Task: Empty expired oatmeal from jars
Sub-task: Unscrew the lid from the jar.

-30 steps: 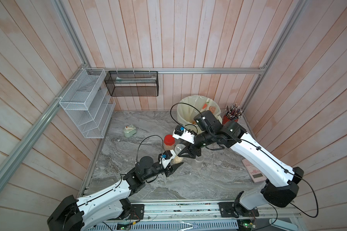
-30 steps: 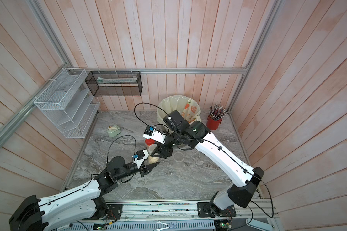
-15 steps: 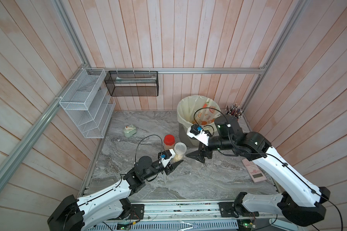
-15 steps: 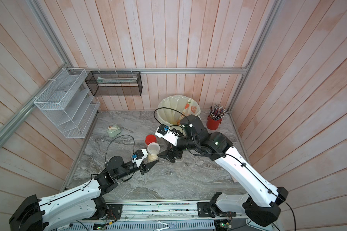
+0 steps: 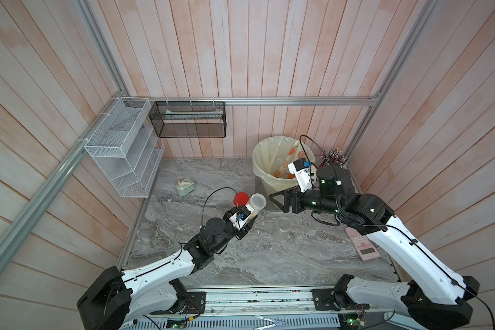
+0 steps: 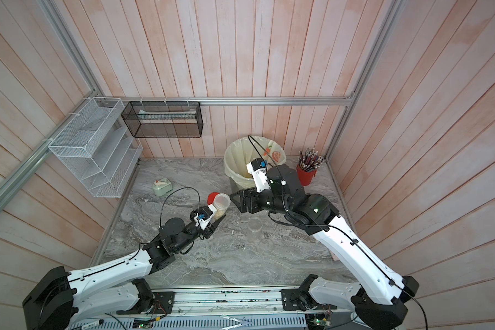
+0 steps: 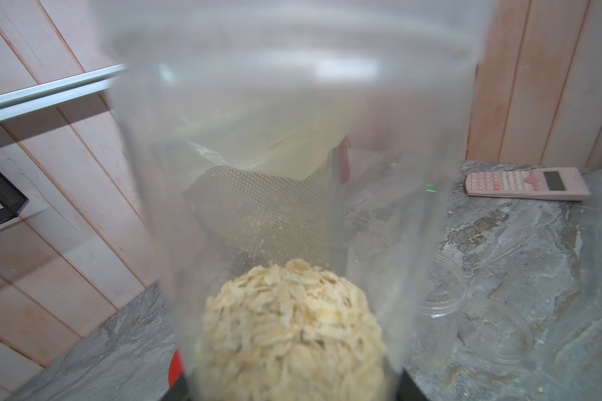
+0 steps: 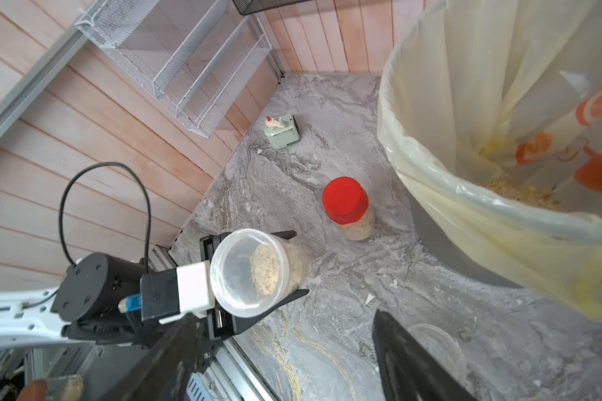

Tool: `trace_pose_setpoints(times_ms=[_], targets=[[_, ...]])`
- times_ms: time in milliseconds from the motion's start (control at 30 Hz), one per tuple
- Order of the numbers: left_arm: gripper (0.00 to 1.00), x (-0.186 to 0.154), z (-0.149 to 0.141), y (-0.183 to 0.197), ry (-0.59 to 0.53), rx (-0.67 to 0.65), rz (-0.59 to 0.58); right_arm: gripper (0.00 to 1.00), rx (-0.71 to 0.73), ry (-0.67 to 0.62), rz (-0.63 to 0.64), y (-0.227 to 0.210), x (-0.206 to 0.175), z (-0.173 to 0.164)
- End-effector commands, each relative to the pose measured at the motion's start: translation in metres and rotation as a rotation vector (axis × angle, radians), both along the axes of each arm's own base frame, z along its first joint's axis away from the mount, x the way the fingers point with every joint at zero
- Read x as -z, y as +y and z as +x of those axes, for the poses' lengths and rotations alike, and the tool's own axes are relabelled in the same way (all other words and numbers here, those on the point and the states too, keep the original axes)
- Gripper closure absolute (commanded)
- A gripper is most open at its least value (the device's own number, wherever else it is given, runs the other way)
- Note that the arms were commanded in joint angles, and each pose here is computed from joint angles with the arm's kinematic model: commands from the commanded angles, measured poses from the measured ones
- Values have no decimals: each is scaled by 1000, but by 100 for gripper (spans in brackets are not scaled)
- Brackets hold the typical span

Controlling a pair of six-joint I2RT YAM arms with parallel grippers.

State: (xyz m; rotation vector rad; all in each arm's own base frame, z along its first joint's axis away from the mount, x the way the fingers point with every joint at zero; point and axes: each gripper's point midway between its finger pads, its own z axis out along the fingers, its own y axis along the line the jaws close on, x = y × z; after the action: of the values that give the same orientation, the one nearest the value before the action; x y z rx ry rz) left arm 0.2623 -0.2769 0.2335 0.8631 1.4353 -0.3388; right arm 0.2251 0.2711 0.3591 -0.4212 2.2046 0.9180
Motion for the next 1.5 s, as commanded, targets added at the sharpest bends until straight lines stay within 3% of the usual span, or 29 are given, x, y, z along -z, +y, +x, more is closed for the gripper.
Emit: trace_pose_setpoints(times_ms=[0,500,1467], targets=[[100,-23,9,1,-75,-51,-14,18,115,90,27,7,1,8],[100,-12,16,-3,-79,-73,46,16,117,134,-22,27,20,13],[100,-9,13,1,-75,-75,38,27,71,125,-202,44,44,14]])
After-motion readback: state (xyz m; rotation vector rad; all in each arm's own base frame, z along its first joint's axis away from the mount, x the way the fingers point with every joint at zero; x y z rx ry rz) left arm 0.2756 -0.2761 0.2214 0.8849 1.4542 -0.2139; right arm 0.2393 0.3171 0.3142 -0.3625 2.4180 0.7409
